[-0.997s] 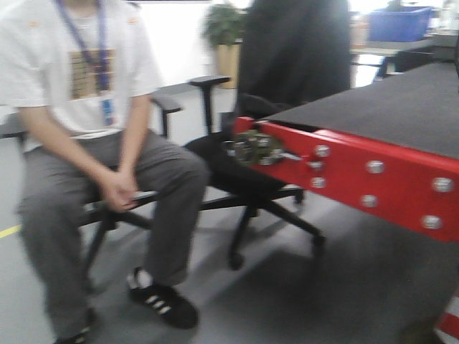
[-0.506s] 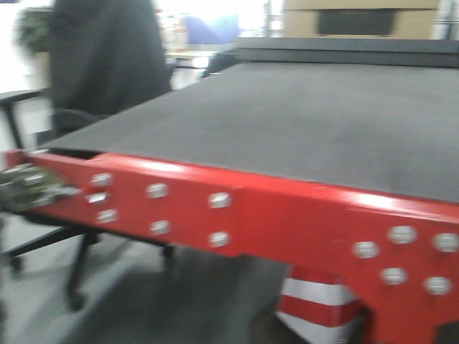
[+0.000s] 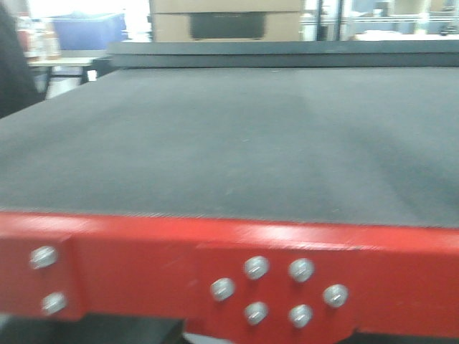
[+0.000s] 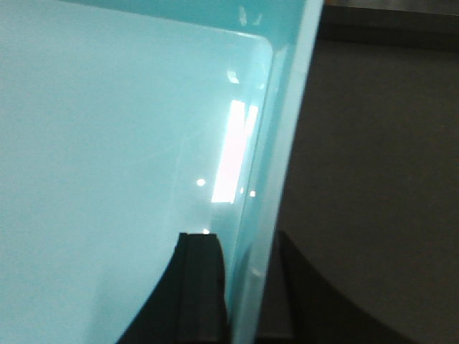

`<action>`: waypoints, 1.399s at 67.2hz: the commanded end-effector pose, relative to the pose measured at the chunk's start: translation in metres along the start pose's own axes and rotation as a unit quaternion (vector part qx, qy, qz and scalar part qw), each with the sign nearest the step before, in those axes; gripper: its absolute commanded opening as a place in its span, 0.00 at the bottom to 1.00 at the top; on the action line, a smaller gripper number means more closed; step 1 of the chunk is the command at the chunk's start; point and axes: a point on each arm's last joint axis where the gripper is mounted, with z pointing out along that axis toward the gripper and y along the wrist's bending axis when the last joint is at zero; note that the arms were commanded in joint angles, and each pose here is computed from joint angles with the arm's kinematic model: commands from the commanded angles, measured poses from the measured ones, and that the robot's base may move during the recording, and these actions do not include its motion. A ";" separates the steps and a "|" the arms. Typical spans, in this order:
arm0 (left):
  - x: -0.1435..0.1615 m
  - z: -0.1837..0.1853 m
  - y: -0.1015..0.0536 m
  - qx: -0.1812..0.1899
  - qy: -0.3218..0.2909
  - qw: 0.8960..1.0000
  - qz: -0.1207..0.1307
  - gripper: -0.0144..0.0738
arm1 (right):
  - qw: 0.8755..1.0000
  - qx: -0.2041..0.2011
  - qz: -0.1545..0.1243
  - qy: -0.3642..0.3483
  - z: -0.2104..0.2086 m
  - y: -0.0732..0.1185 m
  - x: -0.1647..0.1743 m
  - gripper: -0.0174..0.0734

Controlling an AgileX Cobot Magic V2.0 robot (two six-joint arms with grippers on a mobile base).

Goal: Fetch blue bin and place on conveyor start
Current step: 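Hold the bin in both grippers while driving up to the conveyor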

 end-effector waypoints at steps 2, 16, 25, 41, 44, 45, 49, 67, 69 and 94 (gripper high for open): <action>-0.014 -0.011 -0.009 0.035 -0.053 0.998 -0.023 0.04 | 1.000 -0.020 -0.002 -0.022 -0.004 0.007 -0.005 0.03; -0.014 -0.011 -0.009 0.035 -0.053 0.998 -0.023 0.04 | 1.000 -0.020 -0.002 -0.022 -0.004 0.007 -0.005 0.03; -0.014 -0.011 -0.009 0.035 -0.053 0.998 -0.023 0.04 | 1.000 -0.020 -0.002 -0.022 -0.004 0.007 -0.005 0.03; -0.014 -0.011 -0.009 0.035 -0.053 0.998 -0.023 0.04 | 1.000 -0.020 -0.002 -0.022 -0.004 0.007 -0.005 0.03; -0.014 -0.011 -0.009 0.035 -0.053 0.998 -0.023 0.04 | 1.000 -0.020 -0.002 -0.022 -0.004 0.007 -0.005 0.03; -0.014 -0.011 -0.009 0.035 -0.053 0.998 -0.023 0.04 | 1.000 -0.020 -0.002 -0.022 -0.004 0.007 -0.005 0.03; -0.014 -0.011 -0.009 0.035 -0.053 0.998 -0.023 0.04 | 1.000 -0.020 -0.002 -0.022 -0.004 0.007 -0.005 0.03; -0.014 -0.011 -0.009 0.035 -0.053 0.998 -0.023 0.04 | 1.000 -0.020 -0.002 -0.022 -0.004 0.007 -0.005 0.03; -0.014 -0.011 -0.009 0.035 -0.053 0.998 -0.023 0.04 | 1.000 -0.020 -0.002 -0.022 -0.004 0.007 -0.005 0.03; -0.014 -0.011 -0.009 0.035 -0.053 0.998 -0.023 0.04 | 1.000 -0.020 -0.002 -0.022 -0.004 0.007 -0.005 0.03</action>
